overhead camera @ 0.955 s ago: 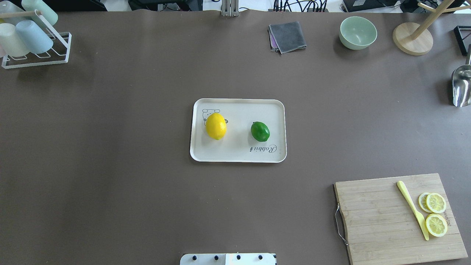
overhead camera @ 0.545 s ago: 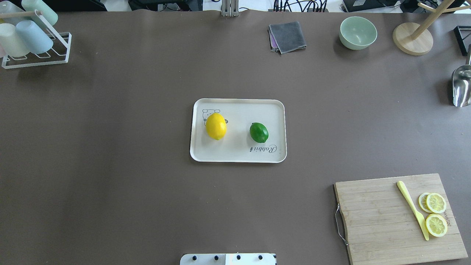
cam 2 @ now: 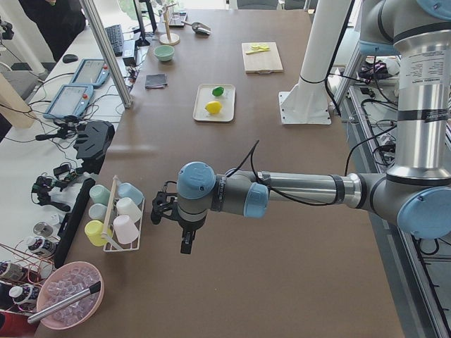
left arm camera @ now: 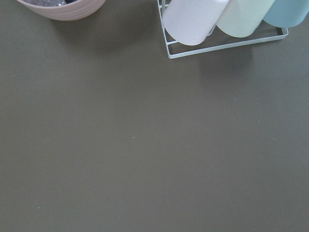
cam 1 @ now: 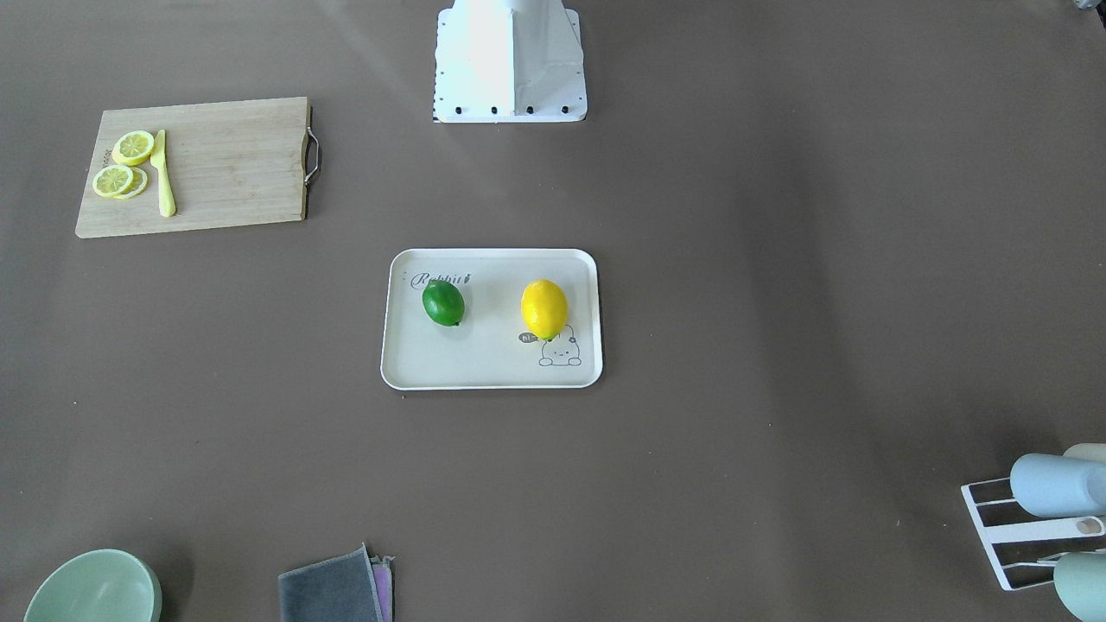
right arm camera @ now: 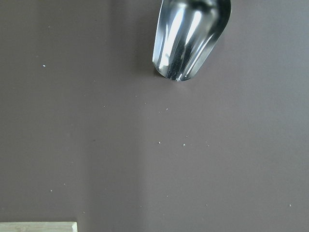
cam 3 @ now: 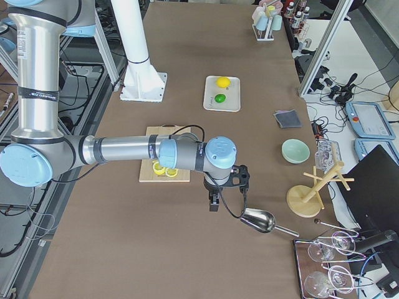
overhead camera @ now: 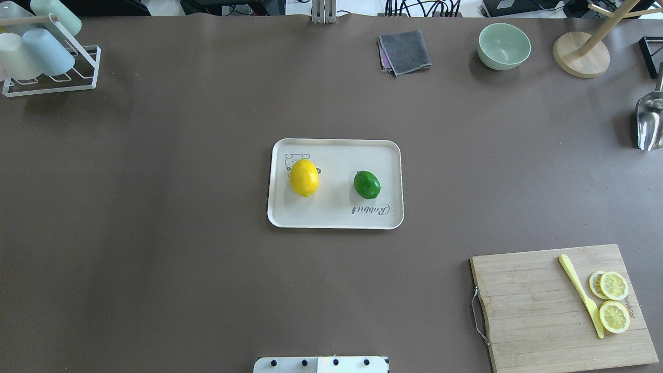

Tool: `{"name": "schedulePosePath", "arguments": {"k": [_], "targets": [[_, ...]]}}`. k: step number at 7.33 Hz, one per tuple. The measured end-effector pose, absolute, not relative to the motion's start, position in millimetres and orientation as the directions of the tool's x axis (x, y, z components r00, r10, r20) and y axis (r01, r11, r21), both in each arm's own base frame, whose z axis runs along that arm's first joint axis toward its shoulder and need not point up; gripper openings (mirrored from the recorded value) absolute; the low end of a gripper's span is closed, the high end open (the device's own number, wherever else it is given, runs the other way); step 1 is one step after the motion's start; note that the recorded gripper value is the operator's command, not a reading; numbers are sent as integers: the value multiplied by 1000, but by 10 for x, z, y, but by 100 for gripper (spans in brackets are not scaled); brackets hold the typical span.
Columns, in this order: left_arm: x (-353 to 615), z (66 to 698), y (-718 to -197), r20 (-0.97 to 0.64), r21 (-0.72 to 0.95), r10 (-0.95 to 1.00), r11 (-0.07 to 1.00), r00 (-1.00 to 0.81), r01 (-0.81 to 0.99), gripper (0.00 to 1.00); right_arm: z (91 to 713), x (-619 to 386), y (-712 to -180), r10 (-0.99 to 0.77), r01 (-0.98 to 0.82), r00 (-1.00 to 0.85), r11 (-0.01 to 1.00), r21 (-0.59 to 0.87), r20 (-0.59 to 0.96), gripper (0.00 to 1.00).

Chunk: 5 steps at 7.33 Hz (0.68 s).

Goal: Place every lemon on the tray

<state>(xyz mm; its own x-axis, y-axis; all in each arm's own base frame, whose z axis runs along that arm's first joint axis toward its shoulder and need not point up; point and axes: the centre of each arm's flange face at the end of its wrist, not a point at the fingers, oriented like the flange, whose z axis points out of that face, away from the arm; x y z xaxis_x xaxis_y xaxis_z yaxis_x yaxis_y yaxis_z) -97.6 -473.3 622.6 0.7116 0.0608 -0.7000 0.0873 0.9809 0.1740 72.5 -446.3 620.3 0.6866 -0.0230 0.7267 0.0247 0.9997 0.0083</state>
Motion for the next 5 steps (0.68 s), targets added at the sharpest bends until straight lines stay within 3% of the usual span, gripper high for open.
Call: {"name": "schedulePosePath", "arguments": {"k": [5], "targets": [[-974, 6229, -4730, -701, 169, 56, 981, 711, 90, 98, 6195, 723, -4475, -18, 20, 688, 1000, 6, 726, 100]]}}
